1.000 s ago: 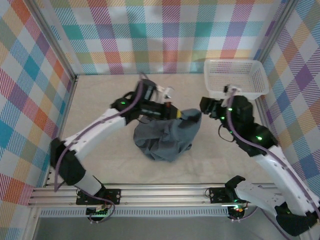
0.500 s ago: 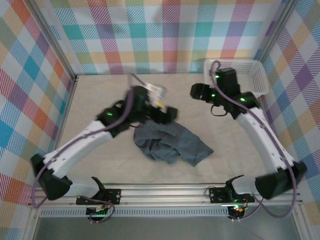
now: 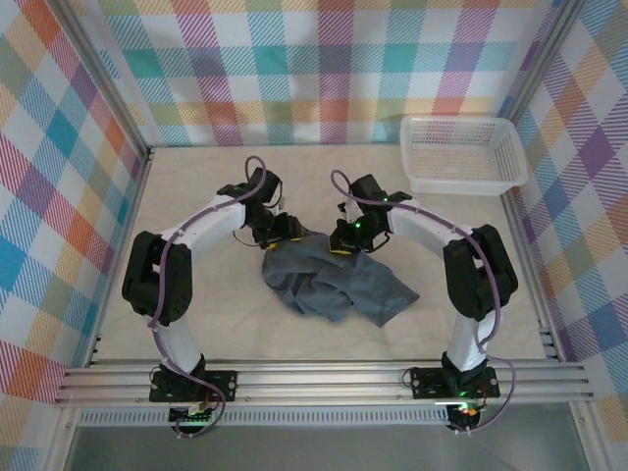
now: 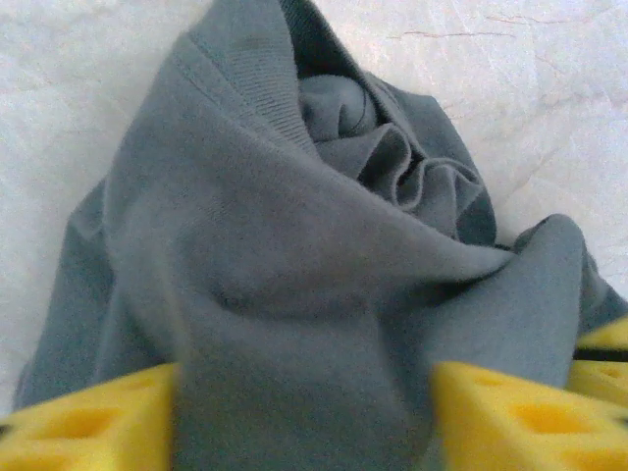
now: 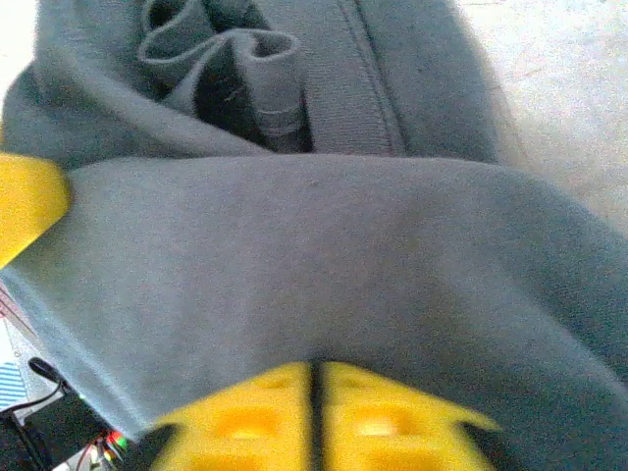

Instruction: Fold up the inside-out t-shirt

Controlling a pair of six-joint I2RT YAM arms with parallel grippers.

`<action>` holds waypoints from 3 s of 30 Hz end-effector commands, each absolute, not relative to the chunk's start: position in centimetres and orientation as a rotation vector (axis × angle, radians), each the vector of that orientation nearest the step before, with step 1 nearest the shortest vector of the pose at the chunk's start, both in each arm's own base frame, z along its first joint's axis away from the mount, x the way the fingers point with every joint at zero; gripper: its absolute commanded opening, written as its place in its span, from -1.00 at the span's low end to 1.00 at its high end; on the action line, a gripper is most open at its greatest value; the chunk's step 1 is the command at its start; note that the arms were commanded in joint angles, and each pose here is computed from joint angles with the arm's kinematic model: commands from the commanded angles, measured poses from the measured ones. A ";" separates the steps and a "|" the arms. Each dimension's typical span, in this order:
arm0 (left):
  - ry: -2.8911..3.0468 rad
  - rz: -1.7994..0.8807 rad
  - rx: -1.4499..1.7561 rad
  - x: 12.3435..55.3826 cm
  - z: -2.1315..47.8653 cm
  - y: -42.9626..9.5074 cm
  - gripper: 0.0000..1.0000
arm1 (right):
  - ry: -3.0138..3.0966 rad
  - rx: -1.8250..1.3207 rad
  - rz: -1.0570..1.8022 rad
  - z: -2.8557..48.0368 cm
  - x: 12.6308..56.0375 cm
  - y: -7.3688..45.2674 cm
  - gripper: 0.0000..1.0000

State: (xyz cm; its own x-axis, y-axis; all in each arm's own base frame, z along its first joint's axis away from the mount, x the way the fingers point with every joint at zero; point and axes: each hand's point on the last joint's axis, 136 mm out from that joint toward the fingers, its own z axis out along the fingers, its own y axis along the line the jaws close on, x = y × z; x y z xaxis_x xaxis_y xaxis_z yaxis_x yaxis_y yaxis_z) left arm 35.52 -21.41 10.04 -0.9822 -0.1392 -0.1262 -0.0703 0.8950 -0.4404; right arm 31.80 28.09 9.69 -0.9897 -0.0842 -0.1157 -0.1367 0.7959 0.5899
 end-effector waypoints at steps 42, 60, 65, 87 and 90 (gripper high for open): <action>2.478 -0.555 -0.561 30.9 20.3 -9.3 0.48 | 2.578 -0.703 0.788 15.0 26.1 36.8 0.25; 2.452 -0.890 -0.414 31.8 20.0 -11.4 0.51 | 2.478 -0.806 1.086 20.2 25.5 41.5 -1.00; 2.402 -0.903 -0.127 30.9 21.3 -14.7 0.51 | 2.410 -0.361 1.107 23.2 32.2 34.4 -1.00; 2.265 -0.451 0.329 39.0 17.2 -22.4 0.80 | 2.431 -0.367 1.257 26.3 31.1 33.1 -1.00; 2.250 -0.523 0.327 40.0 17.6 -23.3 0.61 | 2.439 -0.397 1.329 27.4 30.4 33.7 -1.00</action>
State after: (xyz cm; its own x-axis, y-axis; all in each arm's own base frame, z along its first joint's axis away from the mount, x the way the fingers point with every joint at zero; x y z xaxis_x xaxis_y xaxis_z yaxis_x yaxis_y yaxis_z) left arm 37.69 -20.93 14.56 -0.7341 0.0992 -0.6717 0.3061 0.9314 -0.1970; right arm 31.58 32.79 24.07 -0.9046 -0.0594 -0.4221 -0.3681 0.6081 0.7034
